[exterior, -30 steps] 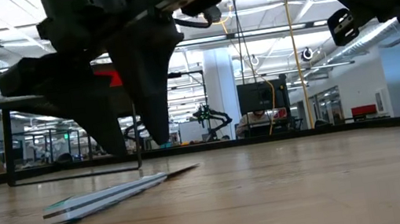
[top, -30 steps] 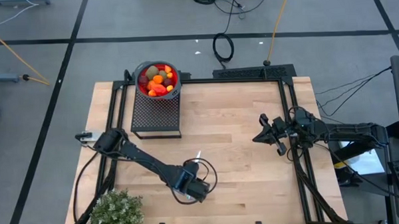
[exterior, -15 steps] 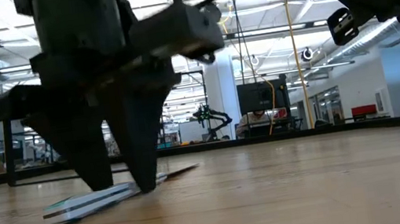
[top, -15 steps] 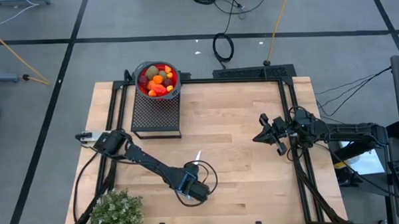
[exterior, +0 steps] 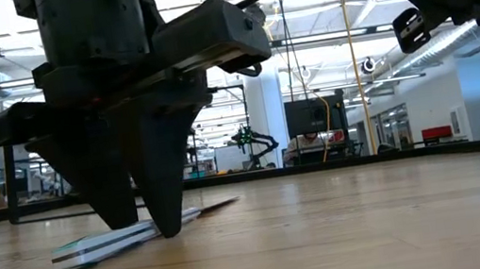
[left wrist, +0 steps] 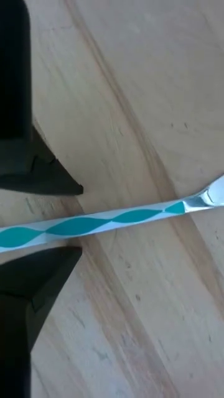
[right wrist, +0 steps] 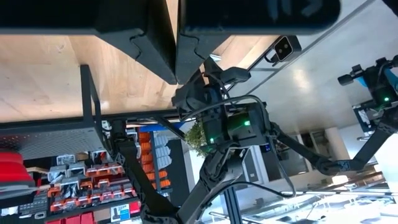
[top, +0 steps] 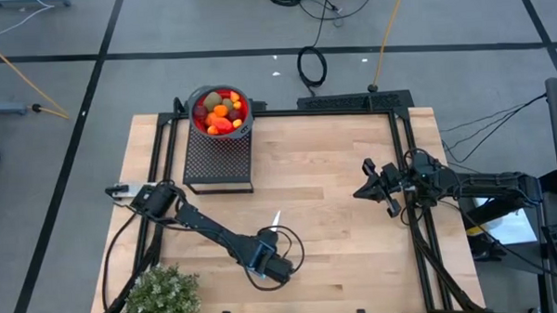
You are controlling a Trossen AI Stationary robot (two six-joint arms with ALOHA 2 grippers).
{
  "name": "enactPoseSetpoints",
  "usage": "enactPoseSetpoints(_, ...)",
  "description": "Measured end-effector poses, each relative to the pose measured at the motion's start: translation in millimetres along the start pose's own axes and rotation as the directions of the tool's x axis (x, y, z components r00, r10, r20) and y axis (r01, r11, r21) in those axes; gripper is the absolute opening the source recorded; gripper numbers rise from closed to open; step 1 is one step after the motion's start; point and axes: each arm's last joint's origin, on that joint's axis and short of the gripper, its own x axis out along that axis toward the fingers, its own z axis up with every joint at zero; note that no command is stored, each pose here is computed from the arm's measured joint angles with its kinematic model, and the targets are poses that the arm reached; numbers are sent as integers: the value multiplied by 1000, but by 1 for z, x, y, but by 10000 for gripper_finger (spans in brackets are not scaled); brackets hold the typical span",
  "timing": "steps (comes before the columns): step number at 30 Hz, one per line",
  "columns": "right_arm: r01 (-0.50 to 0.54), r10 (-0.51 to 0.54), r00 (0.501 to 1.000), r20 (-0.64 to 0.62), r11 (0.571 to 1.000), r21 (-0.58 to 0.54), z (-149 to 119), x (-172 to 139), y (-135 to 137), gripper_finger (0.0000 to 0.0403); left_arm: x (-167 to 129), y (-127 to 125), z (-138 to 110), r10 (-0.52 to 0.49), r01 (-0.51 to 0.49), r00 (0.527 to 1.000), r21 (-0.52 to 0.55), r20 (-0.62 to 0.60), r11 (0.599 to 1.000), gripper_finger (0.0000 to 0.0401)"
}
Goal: Pick & Place Fruit
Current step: Put the blue patterned knife on the shelf
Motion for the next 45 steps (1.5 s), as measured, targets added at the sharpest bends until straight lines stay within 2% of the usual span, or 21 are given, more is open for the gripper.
enactPoseSetpoints(9, 0, 0, 1000, 0, 1000, 0, 0, 0, 0, 0, 1, -1, -3, -9, 9, 1000, 3, -1, 1000, 42)
enactPoseSetpoints(13, 0, 0, 1000, 0, 1000, 0, 0, 0, 0, 0, 1, -1, -3, -11, 11, 1000, 3, -1, 1000, 12)
enactPoseSetpoints(21, 0, 0, 1000, 0, 1000, 0, 0, 0, 0, 0, -2, -1, -3, -14, 14, 1000, 6, 9, 1000, 30)
enactPoseSetpoints(26, 0, 0, 1000, 1, 1000, -1, 0, 0, 0, 0, -12, 1, 0, -31, 30, 996, 8, 78, 1000, 10)
enactPoseSetpoints(30, 0, 0, 1000, 2, 1000, -1, 0, 0, 0, 0, -26, 2, 4, -55, 55, 987, 4, 151, 998, 21)
enactPoseSetpoints(34, 0, 0, 1000, 2, 1000, -1, 0, 0, 0, 0, -33, 2, 7, -74, 75, 984, 0, 164, 997, 23)
enactPoseSetpoints(40, 0, 0, 1000, 2, 1000, -1, 0, 0, 0, 0, -61, 3, 11, -146, 142, 963, 34, 227, 989, 9)
enactPoseSetpoints(45, 0, 0, 1000, 2, 1000, -1, 0, 0, 0, 0, -94, 8, 19, -216, 205, 935, 68, 282, 976, 26)
